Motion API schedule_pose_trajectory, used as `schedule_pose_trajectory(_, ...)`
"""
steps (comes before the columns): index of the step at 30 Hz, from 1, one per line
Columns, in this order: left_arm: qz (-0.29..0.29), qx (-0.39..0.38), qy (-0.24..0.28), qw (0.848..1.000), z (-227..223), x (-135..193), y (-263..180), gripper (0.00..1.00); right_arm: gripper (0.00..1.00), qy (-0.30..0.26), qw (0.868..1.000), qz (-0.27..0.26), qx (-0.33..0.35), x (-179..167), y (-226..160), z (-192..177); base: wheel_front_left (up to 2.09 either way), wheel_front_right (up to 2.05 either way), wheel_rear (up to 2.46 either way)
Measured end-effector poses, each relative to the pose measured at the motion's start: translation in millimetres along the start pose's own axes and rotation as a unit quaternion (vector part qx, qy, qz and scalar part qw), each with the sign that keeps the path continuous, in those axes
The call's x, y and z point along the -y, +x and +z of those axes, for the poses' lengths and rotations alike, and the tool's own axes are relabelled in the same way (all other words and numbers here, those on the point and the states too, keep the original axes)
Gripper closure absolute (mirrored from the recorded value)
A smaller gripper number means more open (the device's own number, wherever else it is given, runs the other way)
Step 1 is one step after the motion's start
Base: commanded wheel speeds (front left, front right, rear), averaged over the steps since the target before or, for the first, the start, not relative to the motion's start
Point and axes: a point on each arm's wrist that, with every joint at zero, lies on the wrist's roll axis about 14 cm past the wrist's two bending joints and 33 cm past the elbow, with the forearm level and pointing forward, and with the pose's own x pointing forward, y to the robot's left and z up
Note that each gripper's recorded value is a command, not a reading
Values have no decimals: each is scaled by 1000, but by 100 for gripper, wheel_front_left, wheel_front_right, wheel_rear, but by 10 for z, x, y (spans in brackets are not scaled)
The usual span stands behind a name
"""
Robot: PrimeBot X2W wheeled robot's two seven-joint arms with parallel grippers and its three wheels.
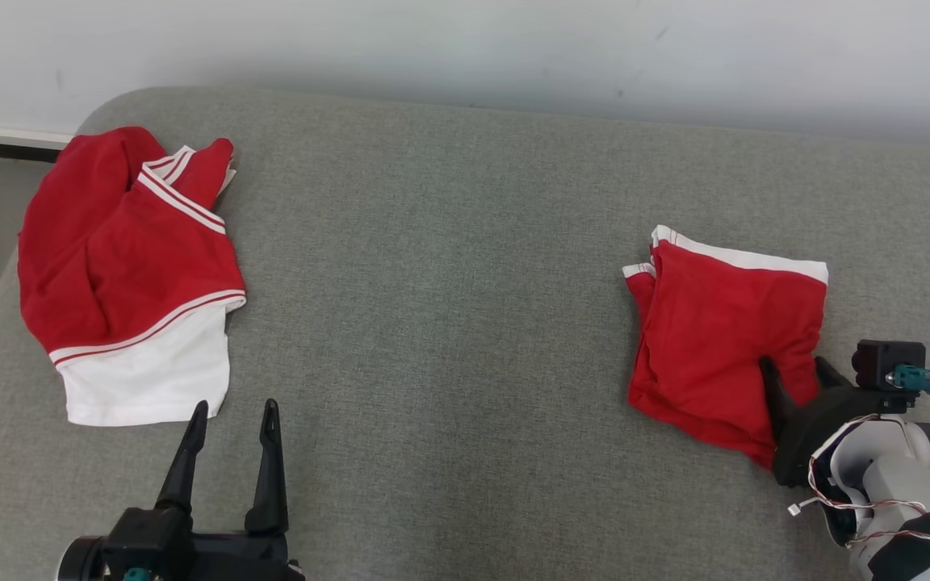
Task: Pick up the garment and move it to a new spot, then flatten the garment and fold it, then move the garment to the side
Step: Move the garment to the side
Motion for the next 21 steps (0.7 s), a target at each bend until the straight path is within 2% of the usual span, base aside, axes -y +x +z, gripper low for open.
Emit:
schedule_pose_trajectory(1,1,0,0,1000,-2,-4,6,0,13,4,1000,1,-7,-9,2,-34,0,0,0)
schedule_pose_trajectory(2,1,0,0,1000,-5,-2,12,0,57,5,1000,2,-9,-22,4,-41,0,0,0)
schedule_pose_trajectory(4,-2,-1,-1,1000,-11,19,26,0,100,5,1000,4,-10,-28,-2,-37,0,0,0)
schedule_pose_trajectory(10,-18,0,-3,1000,-19,123,117,0,100,-16,1000,7,-3,14,15,71,0,0,0)
schedule_pose_trajectory(16,-41,7,-4,999,-21,275,334,0,100,-108,994,15,4,146,182,482,0,0,0)
schedule_pose_trajectory(18,-53,7,-3,999,-49,358,424,0,100,-137,990,11,4,253,232,629,0,0,0)
schedule_pose_trajectory(21,-72,10,1,997,-107,495,654,0,100,-183,983,-14,-3,626,283,815,0,0,0)
